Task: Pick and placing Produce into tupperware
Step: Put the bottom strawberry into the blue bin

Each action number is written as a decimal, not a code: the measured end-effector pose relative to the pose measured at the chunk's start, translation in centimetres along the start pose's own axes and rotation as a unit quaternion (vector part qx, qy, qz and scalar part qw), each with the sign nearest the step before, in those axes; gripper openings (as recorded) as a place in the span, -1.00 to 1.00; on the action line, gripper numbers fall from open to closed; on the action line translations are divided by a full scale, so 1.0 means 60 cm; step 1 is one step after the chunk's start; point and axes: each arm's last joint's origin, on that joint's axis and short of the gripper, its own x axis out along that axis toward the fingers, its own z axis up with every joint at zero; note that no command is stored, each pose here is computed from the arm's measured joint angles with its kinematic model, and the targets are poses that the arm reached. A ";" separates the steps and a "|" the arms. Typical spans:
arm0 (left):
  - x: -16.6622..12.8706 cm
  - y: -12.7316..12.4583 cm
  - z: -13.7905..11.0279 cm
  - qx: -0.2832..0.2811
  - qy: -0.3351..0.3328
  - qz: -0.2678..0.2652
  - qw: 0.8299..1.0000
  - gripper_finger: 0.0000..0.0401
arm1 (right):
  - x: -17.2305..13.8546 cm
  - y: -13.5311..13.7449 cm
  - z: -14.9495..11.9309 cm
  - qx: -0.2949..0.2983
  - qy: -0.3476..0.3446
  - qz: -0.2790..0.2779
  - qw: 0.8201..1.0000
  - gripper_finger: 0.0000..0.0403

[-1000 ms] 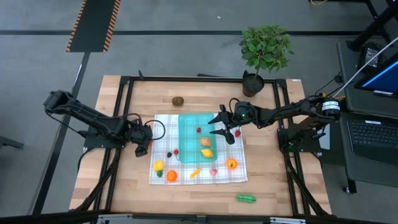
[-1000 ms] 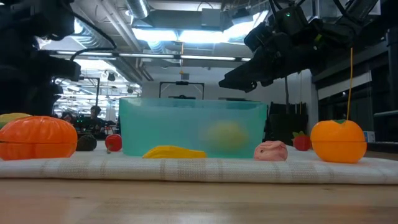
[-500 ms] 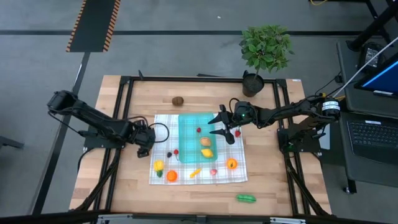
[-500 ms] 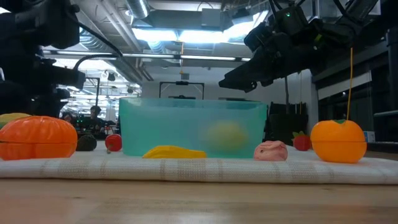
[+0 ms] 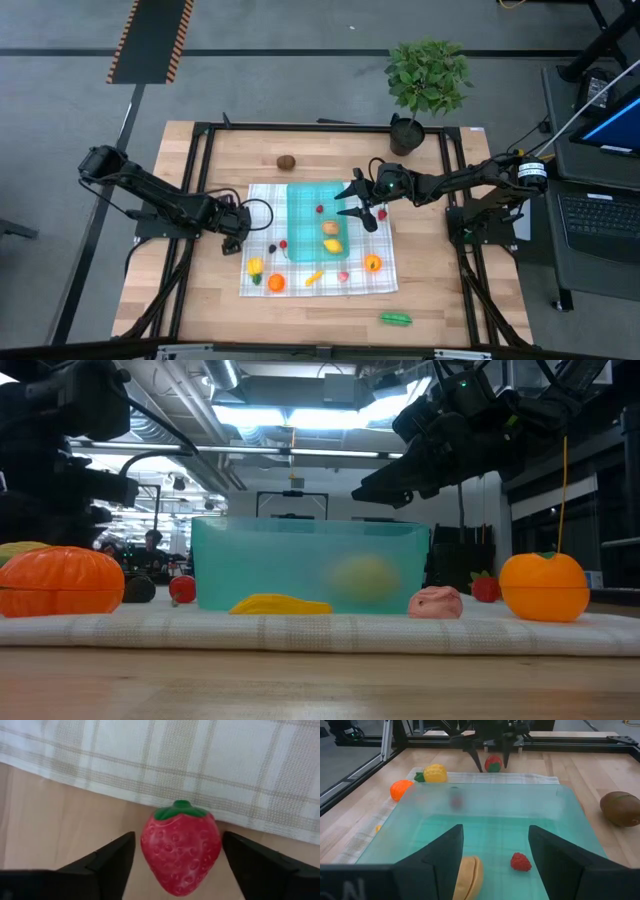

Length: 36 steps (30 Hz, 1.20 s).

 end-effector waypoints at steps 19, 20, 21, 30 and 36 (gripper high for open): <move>-0.010 -0.002 0.005 -0.020 0.016 -0.011 1.000 -0.08 | 0.000 0.000 0.000 0.001 0.000 0.000 1.000 0.13; -0.013 -0.002 0.007 -0.020 0.016 -0.009 1.000 -0.08 | 0.000 0.000 0.000 0.003 0.000 0.000 1.000 0.13; -0.015 -0.002 0.008 -0.019 0.016 -0.006 1.000 -0.08 | 0.000 0.000 0.000 0.004 0.000 0.000 1.000 0.13; -0.050 -0.002 0.029 -0.007 -0.044 -0.009 0.999 -0.08 | 0.000 0.000 0.000 0.000 -0.001 0.000 1.000 0.13; -0.097 0.014 0.028 -0.025 -0.118 -0.029 0.992 -0.08 | 0.000 0.000 0.000 -0.008 -0.001 0.000 1.000 0.13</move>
